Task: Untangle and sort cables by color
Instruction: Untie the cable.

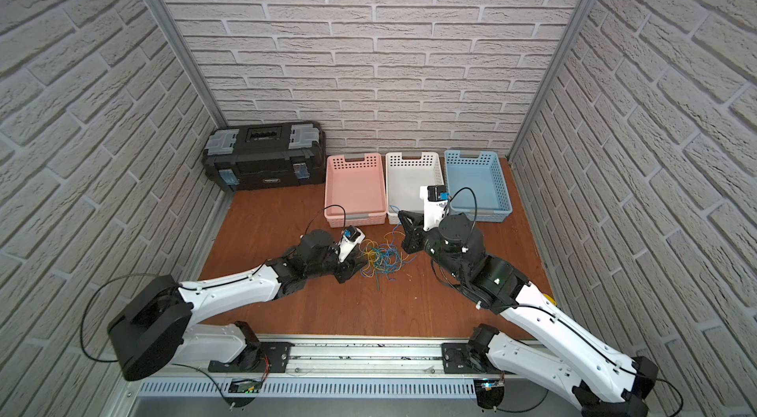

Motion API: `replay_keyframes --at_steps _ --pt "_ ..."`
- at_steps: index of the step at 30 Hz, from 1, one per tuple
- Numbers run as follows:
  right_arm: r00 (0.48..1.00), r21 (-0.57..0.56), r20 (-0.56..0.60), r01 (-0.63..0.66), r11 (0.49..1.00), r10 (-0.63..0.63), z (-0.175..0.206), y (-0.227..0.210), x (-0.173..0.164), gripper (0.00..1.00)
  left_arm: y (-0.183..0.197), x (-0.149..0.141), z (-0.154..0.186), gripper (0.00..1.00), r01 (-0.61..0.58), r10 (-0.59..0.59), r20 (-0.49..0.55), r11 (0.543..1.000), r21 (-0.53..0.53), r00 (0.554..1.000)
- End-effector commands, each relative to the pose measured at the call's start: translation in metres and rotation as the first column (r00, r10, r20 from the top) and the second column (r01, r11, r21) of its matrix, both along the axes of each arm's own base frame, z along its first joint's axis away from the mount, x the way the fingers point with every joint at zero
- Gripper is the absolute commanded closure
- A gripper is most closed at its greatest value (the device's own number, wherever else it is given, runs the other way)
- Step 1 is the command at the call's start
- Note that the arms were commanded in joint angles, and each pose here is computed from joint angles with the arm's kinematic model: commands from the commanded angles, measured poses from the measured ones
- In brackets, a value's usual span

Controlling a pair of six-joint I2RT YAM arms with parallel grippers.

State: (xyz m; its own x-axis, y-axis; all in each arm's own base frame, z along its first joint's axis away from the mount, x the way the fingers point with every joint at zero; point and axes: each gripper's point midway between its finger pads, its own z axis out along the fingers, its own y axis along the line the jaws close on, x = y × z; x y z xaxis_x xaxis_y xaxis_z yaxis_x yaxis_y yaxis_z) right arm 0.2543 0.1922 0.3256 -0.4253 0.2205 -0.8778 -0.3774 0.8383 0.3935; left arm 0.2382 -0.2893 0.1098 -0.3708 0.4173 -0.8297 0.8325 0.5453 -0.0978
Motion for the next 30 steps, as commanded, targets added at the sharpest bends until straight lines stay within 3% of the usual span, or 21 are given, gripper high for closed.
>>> replay_keyframes --at_steps 1,3,8,14,23,30 --pt "1.000 -0.020 0.008 0.008 1.000 -0.008 -0.003 -0.005 -0.002 0.97 -0.010 0.009 0.023 0.57 0.100 -0.094 0.114 0.994 -0.052 0.989" --pt "1.000 -0.061 -0.015 0.011 0.998 -0.012 -0.016 -0.008 -0.003 0.97 -0.014 0.006 0.023 0.56 0.157 -0.147 0.157 0.986 -0.055 0.977" --pt "0.998 -0.110 -0.047 0.040 0.993 -0.045 -0.046 -0.021 -0.008 0.97 -0.020 0.009 -0.001 0.57 0.244 -0.262 0.202 0.964 0.110 0.944" --pt "0.993 -0.145 -0.075 0.076 0.986 -0.088 -0.068 -0.036 -0.014 0.97 -0.026 0.012 -0.005 0.58 0.325 -0.377 0.281 0.921 0.214 0.882" --pt "0.989 -0.159 -0.099 0.093 0.983 -0.110 -0.090 -0.043 -0.019 0.97 -0.033 0.001 -0.015 0.63 0.433 -0.503 0.240 0.853 0.291 0.830" --pt "0.990 -0.150 -0.075 0.111 0.983 -0.123 -0.084 -0.049 -0.021 0.97 -0.034 0.015 -0.027 0.58 0.428 -0.532 0.220 0.818 0.384 0.818"
